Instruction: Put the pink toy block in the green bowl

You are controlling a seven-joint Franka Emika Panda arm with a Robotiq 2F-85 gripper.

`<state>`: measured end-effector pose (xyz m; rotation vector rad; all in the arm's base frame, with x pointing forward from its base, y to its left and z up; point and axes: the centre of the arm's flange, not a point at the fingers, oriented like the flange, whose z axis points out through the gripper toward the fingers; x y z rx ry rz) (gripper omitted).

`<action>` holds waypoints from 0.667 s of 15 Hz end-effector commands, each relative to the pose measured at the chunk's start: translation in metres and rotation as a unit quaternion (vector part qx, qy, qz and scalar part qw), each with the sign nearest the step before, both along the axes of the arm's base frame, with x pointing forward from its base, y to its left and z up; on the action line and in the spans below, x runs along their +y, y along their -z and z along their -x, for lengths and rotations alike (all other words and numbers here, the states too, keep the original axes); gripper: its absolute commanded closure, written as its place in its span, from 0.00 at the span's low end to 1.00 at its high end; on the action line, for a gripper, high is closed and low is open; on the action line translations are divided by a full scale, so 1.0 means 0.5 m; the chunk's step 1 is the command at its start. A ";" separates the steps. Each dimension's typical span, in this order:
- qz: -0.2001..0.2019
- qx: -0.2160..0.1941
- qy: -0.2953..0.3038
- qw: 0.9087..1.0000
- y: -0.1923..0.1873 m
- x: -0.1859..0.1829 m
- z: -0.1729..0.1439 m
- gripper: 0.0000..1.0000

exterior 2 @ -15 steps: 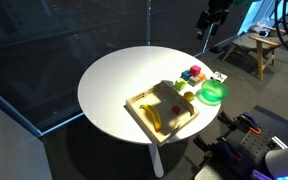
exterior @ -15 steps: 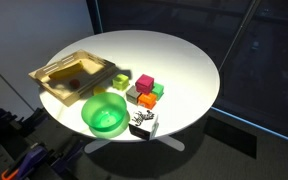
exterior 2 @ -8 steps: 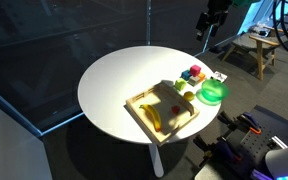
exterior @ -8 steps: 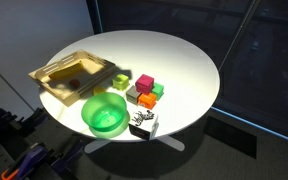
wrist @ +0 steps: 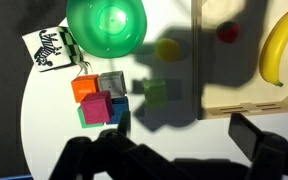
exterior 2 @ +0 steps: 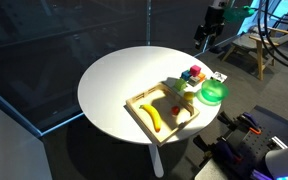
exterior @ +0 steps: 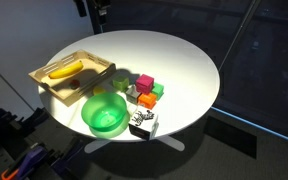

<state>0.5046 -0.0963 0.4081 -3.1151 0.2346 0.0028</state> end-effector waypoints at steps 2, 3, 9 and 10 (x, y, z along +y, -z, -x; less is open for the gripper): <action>-0.004 -0.008 0.023 1.000 0.046 -0.068 -0.014 0.00; -0.005 -0.010 0.027 1.000 0.055 -0.085 -0.016 0.00; 0.010 -0.025 0.024 0.999 0.098 -0.166 -0.038 0.00; 0.012 -0.027 0.023 0.999 0.103 -0.175 -0.045 0.00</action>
